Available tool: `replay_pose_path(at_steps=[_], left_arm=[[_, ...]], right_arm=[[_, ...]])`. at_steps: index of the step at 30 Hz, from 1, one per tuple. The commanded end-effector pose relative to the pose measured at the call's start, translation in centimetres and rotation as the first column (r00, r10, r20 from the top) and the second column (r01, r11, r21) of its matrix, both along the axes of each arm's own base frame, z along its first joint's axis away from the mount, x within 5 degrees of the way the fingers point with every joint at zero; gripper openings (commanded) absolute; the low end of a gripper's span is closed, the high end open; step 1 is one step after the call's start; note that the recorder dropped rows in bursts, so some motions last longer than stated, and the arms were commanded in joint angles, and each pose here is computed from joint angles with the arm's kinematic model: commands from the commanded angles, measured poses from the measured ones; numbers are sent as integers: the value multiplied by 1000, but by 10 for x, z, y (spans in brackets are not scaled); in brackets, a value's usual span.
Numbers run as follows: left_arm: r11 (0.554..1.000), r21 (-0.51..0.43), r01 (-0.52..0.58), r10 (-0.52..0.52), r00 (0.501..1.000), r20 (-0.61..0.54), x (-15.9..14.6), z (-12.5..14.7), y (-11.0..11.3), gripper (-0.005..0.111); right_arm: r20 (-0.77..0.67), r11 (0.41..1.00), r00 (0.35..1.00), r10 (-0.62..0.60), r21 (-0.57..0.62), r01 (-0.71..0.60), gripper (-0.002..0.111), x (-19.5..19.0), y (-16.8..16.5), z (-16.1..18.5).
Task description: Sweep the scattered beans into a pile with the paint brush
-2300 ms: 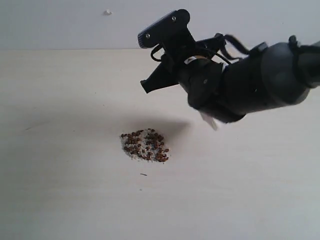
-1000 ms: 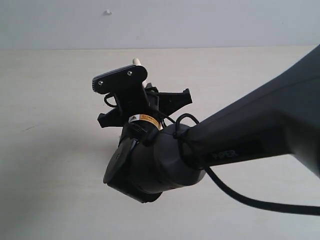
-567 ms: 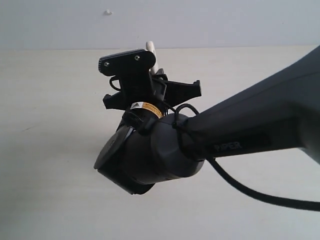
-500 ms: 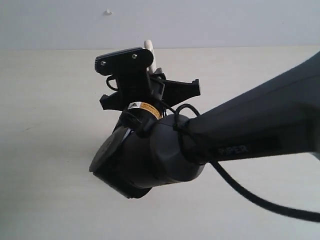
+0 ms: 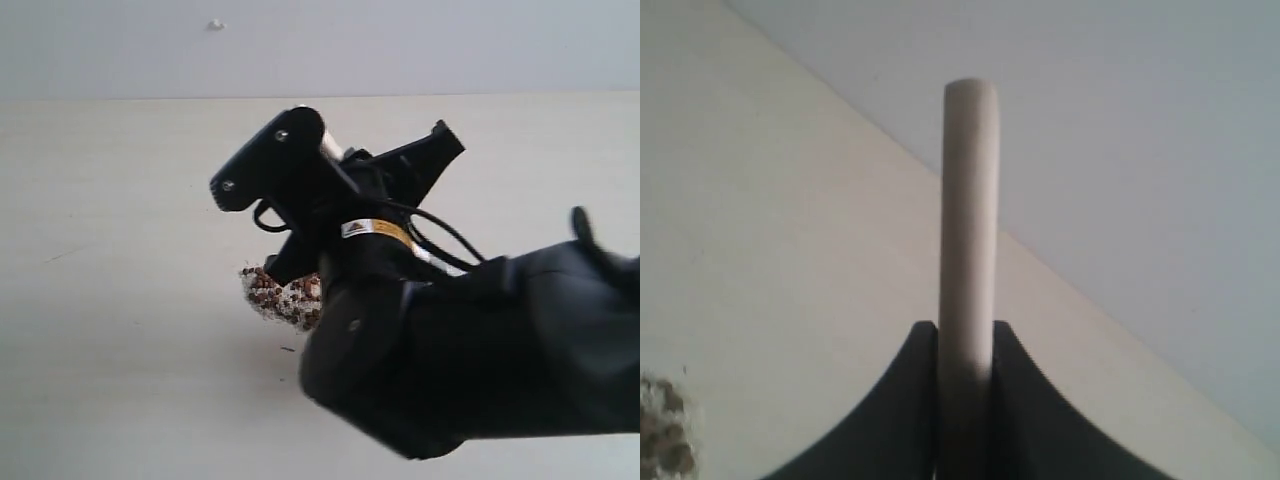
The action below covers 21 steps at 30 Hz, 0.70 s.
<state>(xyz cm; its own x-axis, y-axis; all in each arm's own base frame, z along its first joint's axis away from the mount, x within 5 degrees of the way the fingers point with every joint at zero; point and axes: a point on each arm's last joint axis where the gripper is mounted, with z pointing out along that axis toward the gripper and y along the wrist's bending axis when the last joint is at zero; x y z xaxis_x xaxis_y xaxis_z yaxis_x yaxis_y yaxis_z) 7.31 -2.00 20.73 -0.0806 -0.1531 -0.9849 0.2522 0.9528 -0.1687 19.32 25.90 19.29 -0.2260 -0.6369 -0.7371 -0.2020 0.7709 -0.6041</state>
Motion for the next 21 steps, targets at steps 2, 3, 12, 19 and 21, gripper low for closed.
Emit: replay_pose_path(at_steps=[2, 3, 12, 19, 21], left_arm=[[1000, -11, 5, -5, 1000, 1, -1, 0, 0, 0], [1000, -11, 5, -5, 1000, 1, -1, 0, 0, 0], [1000, -11, 5, -5, 1000, 1, -1, 0, 0, 0], [1000, -11, 5, -5, 1000, 1, -1, 0, 0, 0], [1000, -11, 5, -5, 1000, 1, -1, 0, 0, 0]], right_arm=[[-145, 1000, 989, 3, 13, -1, 0, 19, -45, -1], [-169, 999, 986, -7, 31, 12, 0, 25, -53, -1], [-311, 970, 947, 83, 241, -6, 0, 61, -79, 1], [-24, 923, 992, 123, 370, -105, 0, 76, -68, 22], [28, 910, 988, 152, 386, -151, 0, 79, -62, 19]])
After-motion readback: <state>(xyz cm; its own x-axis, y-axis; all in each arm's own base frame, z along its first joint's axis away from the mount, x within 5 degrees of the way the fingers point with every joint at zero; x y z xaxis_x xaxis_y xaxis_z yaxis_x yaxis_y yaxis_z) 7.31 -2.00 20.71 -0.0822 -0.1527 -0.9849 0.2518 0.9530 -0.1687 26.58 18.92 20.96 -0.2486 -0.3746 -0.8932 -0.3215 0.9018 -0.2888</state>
